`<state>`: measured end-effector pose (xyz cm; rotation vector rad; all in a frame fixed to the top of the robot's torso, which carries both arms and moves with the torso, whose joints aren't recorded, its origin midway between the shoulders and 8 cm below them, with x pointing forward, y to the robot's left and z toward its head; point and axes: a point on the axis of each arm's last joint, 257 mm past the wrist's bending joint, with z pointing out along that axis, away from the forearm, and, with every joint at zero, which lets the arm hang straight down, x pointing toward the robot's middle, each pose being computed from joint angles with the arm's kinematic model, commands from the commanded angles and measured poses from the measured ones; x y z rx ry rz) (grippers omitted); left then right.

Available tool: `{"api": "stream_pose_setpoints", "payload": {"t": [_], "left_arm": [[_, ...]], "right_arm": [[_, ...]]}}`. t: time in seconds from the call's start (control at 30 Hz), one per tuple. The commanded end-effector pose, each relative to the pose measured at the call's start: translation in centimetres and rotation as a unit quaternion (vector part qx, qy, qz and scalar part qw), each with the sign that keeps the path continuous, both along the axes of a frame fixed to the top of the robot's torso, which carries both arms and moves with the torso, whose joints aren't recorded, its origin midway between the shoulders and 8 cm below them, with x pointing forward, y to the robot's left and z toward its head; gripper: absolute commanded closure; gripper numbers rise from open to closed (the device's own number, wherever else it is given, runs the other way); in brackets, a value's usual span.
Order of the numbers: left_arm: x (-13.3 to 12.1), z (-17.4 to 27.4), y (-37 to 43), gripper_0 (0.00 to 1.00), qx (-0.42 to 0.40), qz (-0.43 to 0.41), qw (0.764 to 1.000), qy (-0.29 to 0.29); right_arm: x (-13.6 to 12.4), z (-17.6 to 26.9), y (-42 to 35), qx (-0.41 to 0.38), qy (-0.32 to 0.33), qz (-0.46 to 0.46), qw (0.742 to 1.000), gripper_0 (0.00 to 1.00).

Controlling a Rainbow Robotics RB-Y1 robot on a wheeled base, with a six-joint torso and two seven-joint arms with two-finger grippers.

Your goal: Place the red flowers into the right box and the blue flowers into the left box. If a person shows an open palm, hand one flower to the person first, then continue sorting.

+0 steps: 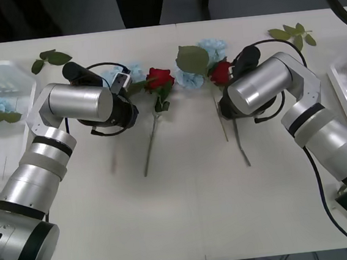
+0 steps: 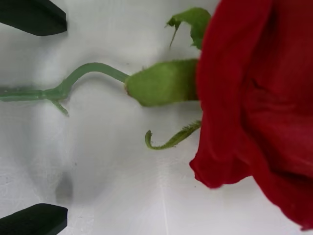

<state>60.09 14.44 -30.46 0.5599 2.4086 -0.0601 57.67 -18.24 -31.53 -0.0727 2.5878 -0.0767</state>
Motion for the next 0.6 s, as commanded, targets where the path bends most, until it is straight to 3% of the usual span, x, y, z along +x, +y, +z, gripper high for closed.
{"api": "stream_pose_setpoints", "payload": {"t": [0.03,0.33,0.43,0.6], "left_arm": [[0.6,2.3,1.4,1.00,-0.006,0.007,1.000,-0.016],[-0.1,12.4,6.0,1.00,0.002,0.024,0.999,-0.046],[-0.7,16.0,9.3,1.00,0.008,0.047,0.997,-0.061],[-3.2,20.6,18.1,1.00,0.035,0.107,0.992,-0.056]], "right_arm": [[1.1,2.0,1.8,0.019,-0.016,-0.005,1.000,0.00],[0.9,1.1,1.8,0.019,-0.010,-0.005,1.000,0.00],[0.8,0.9,1.9,0.019,-0.009,-0.006,1.000,0.17],[0.5,0.3,1.8,0.023,-0.001,-0.009,1.000,0.56]]}}
